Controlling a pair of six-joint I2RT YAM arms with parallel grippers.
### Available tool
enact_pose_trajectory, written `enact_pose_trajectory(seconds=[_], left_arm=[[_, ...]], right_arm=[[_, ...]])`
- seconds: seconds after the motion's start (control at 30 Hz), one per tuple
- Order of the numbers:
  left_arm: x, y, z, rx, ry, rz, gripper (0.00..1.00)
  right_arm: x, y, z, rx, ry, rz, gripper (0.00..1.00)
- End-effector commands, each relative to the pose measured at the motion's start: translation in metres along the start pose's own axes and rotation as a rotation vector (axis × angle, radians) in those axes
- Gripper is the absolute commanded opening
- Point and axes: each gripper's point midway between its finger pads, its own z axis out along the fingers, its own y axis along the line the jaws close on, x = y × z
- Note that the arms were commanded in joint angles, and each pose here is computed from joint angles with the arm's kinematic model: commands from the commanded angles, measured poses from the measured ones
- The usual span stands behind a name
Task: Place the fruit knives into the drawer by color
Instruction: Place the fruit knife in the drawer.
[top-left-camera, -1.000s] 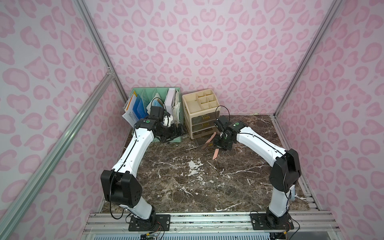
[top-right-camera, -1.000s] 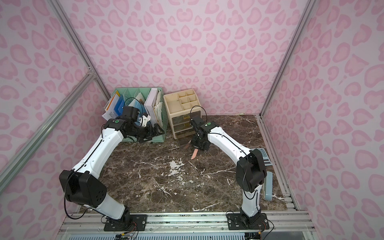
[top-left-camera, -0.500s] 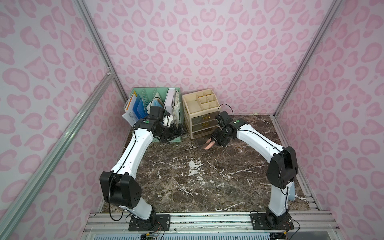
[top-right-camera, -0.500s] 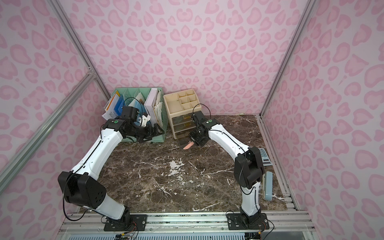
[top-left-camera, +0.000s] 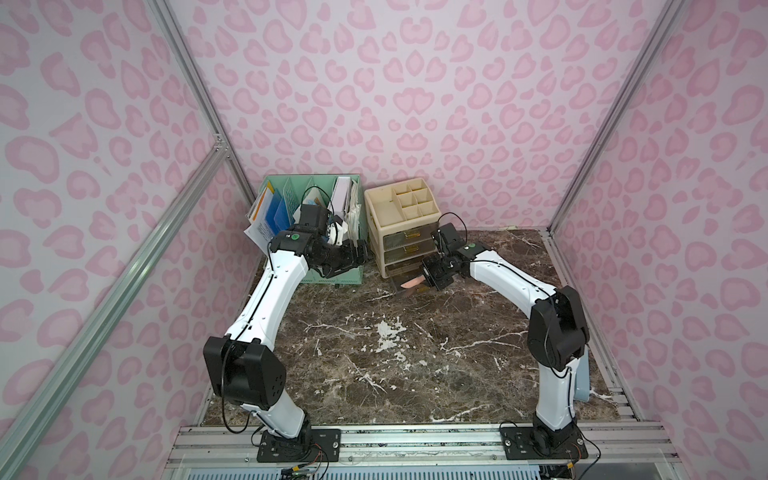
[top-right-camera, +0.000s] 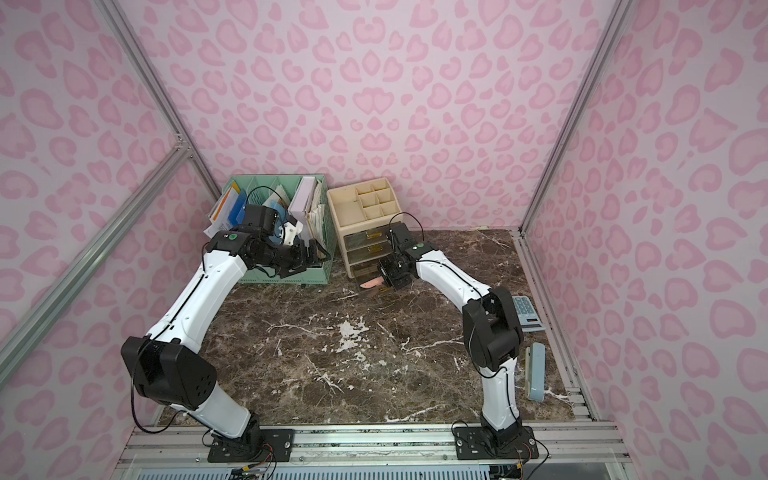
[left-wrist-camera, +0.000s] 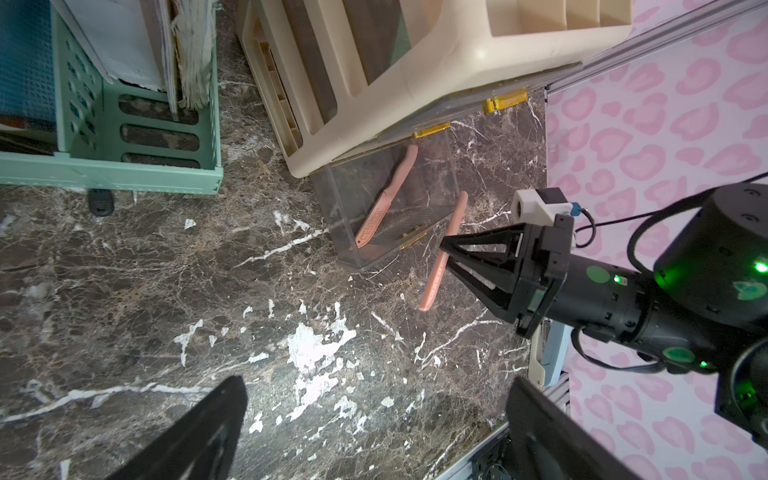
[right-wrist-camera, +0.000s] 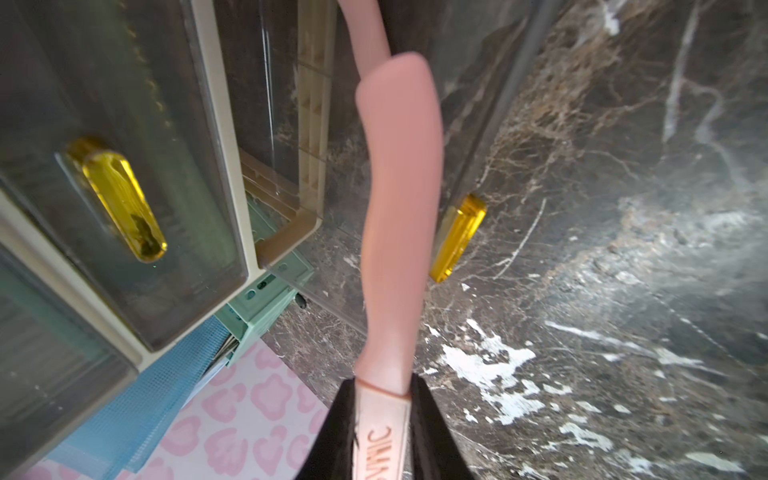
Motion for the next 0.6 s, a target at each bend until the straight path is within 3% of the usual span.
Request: enact_pose_trajectory(seconds=[0.0, 0.57], left_arm=[[0.0, 0.001, 0.002, 0.001, 0.006, 0.009, 0.99], [-0.015, -0.002, 0.006, 0.001, -0.008, 0.002, 0.98]], right_arm=[[-0.006, 0.007, 0.004, -0.012, -0.005, -0.001, 0.23], [-0.026, 0.03, 0.024, -0.025, 0.007, -0.054, 0.33]])
